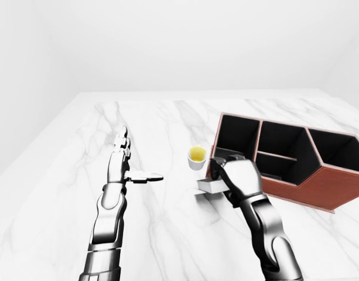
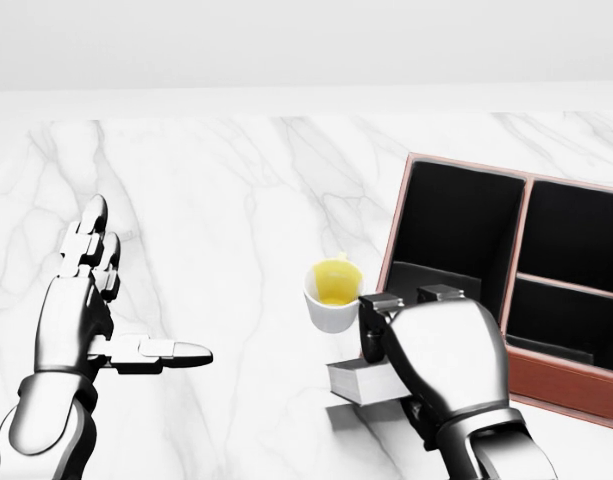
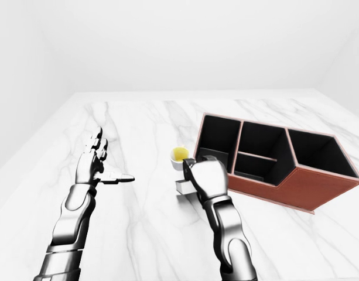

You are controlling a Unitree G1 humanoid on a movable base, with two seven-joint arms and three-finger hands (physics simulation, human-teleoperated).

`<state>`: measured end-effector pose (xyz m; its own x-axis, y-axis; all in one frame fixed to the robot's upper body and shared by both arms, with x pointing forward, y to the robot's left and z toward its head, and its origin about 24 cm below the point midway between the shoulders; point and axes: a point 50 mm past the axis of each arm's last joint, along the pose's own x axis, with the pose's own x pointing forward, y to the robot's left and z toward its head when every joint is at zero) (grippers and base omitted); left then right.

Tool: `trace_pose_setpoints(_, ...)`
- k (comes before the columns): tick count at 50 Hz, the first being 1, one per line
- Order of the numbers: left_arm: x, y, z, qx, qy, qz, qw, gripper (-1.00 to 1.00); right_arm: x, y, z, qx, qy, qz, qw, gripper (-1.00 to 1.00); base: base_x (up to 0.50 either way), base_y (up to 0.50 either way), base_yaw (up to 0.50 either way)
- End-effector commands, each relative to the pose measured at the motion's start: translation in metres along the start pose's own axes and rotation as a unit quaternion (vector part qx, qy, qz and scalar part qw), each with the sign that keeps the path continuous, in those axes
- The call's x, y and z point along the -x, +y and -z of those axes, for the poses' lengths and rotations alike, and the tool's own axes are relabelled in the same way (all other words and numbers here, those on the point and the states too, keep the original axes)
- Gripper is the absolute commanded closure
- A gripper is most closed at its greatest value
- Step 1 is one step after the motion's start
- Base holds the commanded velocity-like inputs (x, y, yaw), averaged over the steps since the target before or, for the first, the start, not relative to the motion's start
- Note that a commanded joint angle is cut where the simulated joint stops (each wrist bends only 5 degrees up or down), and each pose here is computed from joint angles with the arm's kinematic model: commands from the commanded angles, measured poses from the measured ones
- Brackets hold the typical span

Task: Pick up the book and place it in the caddy.

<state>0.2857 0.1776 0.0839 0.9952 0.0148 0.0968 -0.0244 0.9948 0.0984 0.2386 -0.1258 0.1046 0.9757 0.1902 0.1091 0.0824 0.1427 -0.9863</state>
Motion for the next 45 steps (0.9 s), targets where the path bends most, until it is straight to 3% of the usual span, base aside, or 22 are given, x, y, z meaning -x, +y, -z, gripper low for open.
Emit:
trace_pose_setpoints(1, 0.001, 0.0, -0.001, -0.002, -0.003, 0.001, 1.0, -1.0, 0.018, -0.034, 0.001, 0.01, 0.013, 0.039, 0.999, 1.0, 0.0, 0.0, 0.0)
trace_pose_setpoints(30, 0.003, -0.003, -0.008, -0.003, -0.017, 0.007, 1.0, -1.0, 0.028, -0.097, 0.007, -0.009, 0.05, 0.04, 0.998, 1.0, 0.0, 0.0, 0.0)
trace_pose_setpoints(45, 0.005, -0.004, -0.009, -0.005, -0.02, 0.011, 1.0, -1.0, 0.026, -0.136, 0.004, 0.017, 0.041, 0.138, 0.989, 1.0, 0.0, 0.0, 0.0)
